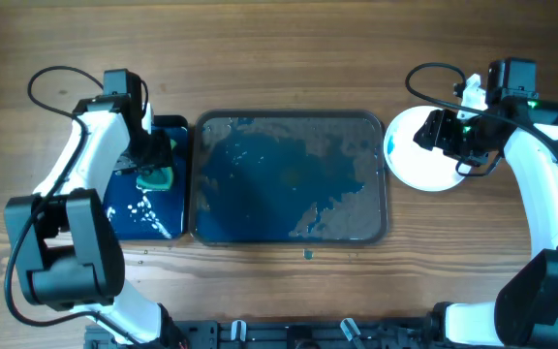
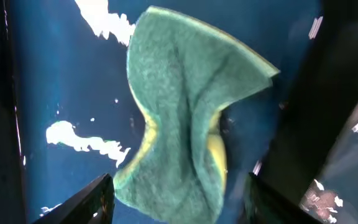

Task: Clean dirty plates on tray and stack at the side
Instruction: 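Lower the left gripper and release the green sponge onto the blue tray, then open the right gripper and withdraw it from the plate stack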

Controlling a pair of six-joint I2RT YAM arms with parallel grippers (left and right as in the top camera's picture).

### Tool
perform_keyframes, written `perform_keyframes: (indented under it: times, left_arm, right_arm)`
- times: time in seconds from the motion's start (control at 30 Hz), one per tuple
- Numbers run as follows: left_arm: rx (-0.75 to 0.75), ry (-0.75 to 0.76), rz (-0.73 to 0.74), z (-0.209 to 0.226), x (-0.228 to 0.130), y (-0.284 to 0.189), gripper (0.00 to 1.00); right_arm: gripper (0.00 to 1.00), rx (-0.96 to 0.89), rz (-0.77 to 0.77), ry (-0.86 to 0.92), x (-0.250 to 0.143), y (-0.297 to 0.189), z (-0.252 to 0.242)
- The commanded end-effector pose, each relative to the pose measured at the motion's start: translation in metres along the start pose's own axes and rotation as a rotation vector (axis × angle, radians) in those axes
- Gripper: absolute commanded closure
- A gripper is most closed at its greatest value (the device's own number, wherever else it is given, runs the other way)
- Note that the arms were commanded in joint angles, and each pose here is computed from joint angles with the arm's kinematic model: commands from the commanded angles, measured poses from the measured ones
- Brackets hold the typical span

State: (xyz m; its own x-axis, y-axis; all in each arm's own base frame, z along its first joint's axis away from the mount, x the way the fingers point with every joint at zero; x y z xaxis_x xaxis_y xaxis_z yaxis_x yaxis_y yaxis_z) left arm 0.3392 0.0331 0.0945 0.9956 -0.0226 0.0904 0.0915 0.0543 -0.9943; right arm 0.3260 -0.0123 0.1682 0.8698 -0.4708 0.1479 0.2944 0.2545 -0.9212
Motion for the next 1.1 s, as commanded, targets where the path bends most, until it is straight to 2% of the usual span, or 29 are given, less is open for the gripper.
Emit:
perform_keyframes:
  times: [0.0,0.07,0.1,0.27,0.47,0.57,0.67,0.83,0.9,1.0,1.07]
  left_arm:
    - [-0.067,0.005,-0.156,-0.004,0.026,-0.057,0.32]
    - [-0.117,0.009,-0.264,-0.009,0.033,-0.095,0.06]
    - [-0.136,0.013,-0.300,-0.011,0.033,-0.107,0.00]
    - [-0.165,0.028,-0.439,-0.016,0.022,-0.154,0.00]
    - [-0.161,0.028,-0.446,-0.015,0.022,-0.156,0.00]
    - [-0.160,0.028,-0.446,-0.015,0.022,-0.156,0.00]
    - [-0.161,0.028,-0.446,-0.015,0.022,-0.156,0.00]
    - [-0.161,0.028,-0.446,-0.015,0.022,-0.156,0.00]
    - [-0.161,0.028,-0.446,-0.015,0.022,-0.156,0.00]
    - [-0.161,0.028,-0.446,-0.015,0.022,-0.156,0.00]
    - [-0.161,0.028,-0.446,-0.015,0.022,-0.156,0.00]
  right_arm:
    - [0.33,0.030,-0.032,-0.039,0.001,-0.012,0.008]
    - [0.30,0.039,-0.078,-0.053,0.001,-0.026,0.012]
    - [0.28,0.042,-0.099,-0.060,0.001,-0.032,0.013]
    - [0.23,0.055,-0.273,-0.105,-0.002,-0.087,0.024]
    - [0.22,-0.029,-0.449,-0.120,-0.013,-0.132,0.015]
    - [0.16,-0.033,-0.507,-0.148,-0.022,-0.149,0.015]
    - [0.09,-0.062,-0.519,-0.136,-0.021,-0.150,0.012]
    - [0.05,-0.062,-0.515,-0.135,-0.021,-0.150,0.011]
    - [0.00,-0.058,-0.513,-0.134,-0.022,-0.149,0.012]
    - [0.00,-0.044,-0.497,-0.135,-0.024,-0.148,0.013]
    - [0.00,0.030,-0.467,-0.147,-0.028,-0.146,0.022]
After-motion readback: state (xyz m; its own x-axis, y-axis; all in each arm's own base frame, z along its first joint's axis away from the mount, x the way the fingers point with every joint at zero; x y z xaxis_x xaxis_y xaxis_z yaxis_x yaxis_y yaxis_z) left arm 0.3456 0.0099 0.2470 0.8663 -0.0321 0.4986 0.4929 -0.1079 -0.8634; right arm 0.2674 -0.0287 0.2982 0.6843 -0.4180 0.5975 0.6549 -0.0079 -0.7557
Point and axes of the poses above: each gripper's point midway between its finger pads, its own y axis out along the fingers, its own z axis along the line the jaws close on, x = y × z, the point moved 5 cm from there along -y, back along the fingers, and after that the axes turned 12 degrees about y, right-handed, at the moved point
